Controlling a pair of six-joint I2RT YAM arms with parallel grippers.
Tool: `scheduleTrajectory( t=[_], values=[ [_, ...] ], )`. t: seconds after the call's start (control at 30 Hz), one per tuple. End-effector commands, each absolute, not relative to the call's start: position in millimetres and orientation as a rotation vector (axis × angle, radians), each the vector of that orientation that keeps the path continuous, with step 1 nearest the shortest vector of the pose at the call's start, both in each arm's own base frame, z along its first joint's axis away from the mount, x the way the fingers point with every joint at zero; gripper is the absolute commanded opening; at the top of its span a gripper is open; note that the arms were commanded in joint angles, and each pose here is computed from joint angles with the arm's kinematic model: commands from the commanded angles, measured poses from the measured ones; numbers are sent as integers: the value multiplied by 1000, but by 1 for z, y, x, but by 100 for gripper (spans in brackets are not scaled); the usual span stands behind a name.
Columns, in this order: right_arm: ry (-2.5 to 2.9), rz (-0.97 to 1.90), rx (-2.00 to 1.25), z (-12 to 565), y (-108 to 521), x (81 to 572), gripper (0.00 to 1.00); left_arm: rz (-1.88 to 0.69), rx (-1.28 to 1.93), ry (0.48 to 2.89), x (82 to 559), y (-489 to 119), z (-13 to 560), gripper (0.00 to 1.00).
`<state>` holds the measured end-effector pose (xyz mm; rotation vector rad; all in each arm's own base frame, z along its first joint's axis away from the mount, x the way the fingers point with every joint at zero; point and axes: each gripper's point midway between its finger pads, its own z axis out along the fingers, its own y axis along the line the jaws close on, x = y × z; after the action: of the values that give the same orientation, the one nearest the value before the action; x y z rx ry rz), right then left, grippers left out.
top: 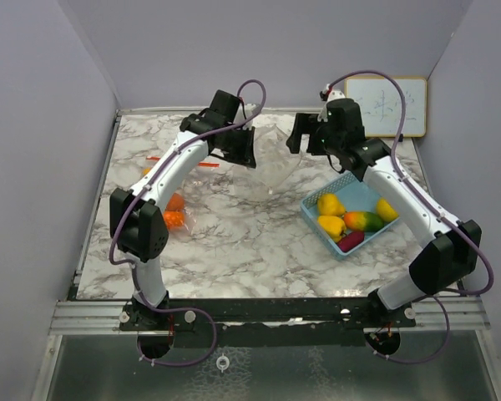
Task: Place the food in the zip-top bag and seal the zipper
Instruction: Open the zipper of the food storage bag, then pick up the fake fruit from the bin.
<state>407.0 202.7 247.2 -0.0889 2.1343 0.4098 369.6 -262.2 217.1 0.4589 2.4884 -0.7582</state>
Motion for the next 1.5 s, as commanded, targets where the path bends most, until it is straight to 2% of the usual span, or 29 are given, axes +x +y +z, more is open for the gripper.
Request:
scheduleTrajectory(
  t=[0.0,0.13,0.33,0.73,0.93,1.03,1.17,1.27,1.37,1.47],
  values=[
    [2084,321,-59,290,179,395,100,-716,496,2477,383,-272,216,0],
    [2179,129,34,267,137,380,100,-724,517,2471,388,-277,216,0],
    [2380,13,138,206,104,350,100,-771,540,2464,390,-286,213,0],
    [2644,-8,100,93,103,329,100,-834,558,2439,389,-298,216,0],
    [2707,-29,76,56,104,332,99,-859,550,2432,389,-302,219,0],
    [2702,-20,49,48,107,336,90,-863,545,2435,388,-303,219,0],
    [2688,-43,30,51,103,338,59,-859,543,2443,387,-302,217,0],
    [2646,-66,18,69,97,337,42,-861,544,2443,387,-303,217,0],
    [2603,-69,-4,97,93,335,33,-862,543,2443,388,-304,217,0],
    [2529,50,-71,144,106,337,30,-859,541,2446,389,-304,216,0]
  ],
)
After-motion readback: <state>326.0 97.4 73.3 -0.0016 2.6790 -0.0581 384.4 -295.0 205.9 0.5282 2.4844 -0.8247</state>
